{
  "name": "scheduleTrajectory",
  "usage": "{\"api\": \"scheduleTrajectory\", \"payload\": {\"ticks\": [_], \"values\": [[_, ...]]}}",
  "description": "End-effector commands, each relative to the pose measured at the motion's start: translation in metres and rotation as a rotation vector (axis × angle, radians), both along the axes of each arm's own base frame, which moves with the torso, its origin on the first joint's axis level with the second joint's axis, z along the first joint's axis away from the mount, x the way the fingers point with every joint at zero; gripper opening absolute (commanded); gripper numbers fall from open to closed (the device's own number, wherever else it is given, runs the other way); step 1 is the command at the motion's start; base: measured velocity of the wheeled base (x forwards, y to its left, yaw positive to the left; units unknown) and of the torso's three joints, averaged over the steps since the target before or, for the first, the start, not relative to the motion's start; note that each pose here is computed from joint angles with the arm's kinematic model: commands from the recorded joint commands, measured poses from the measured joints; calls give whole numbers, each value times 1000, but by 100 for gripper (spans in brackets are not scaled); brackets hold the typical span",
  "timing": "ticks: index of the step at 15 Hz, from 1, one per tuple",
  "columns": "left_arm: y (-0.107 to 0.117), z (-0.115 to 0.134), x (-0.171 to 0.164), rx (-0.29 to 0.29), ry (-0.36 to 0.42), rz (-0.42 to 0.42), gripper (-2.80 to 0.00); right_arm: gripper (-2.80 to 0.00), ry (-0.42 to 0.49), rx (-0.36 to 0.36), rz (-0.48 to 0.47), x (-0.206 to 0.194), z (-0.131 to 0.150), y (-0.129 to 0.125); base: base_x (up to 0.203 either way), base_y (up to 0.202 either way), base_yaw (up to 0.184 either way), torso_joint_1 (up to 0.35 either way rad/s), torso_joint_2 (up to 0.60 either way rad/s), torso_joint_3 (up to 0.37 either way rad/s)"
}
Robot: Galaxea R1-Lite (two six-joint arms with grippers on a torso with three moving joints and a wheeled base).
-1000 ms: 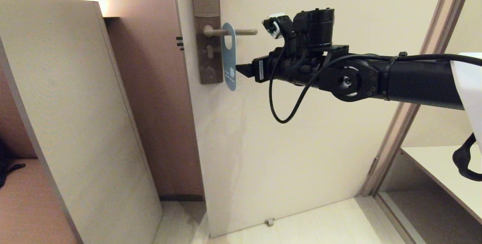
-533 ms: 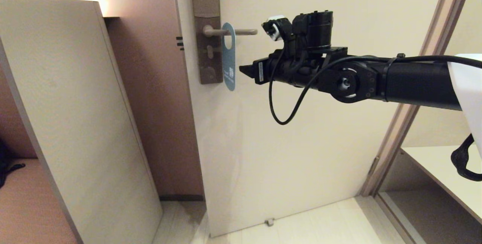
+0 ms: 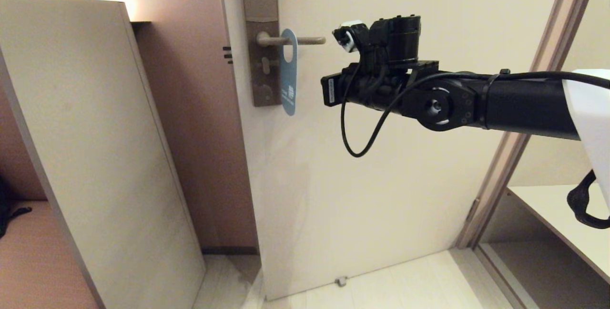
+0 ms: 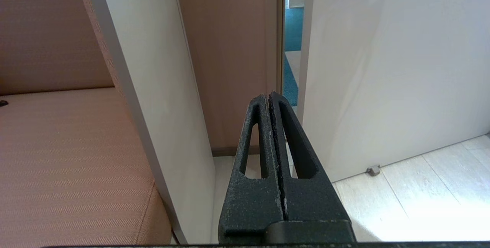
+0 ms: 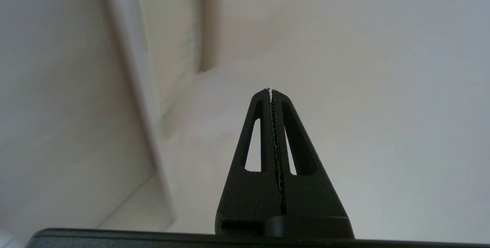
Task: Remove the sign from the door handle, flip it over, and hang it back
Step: Hang the sign back with the other side facing out
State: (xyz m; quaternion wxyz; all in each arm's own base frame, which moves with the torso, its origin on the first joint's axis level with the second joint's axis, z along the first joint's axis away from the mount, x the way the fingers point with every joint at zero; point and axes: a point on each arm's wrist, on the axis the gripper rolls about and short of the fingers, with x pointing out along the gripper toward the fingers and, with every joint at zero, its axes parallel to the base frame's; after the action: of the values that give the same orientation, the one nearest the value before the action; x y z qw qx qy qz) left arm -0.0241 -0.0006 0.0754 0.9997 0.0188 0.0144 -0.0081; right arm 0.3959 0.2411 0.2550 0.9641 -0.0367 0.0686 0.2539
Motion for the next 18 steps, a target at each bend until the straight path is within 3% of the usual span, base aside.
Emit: {"api": "scheduleTrajectory", "payload": {"ticks": [1,7,18], "values": [[0,0,0,0,2,0,-280,-280,-28,12,-57,8,-6,2,0,0,0,0,0,0],[0,0,0,0,2,0,-280,-280,-101,56,-70,21,-13,15,0,0,0,0,0,0],[0,0,0,-1,2,0,-280,-280,-258,194,74,-12,-22,87,0,0,0,0,0,0]]}}
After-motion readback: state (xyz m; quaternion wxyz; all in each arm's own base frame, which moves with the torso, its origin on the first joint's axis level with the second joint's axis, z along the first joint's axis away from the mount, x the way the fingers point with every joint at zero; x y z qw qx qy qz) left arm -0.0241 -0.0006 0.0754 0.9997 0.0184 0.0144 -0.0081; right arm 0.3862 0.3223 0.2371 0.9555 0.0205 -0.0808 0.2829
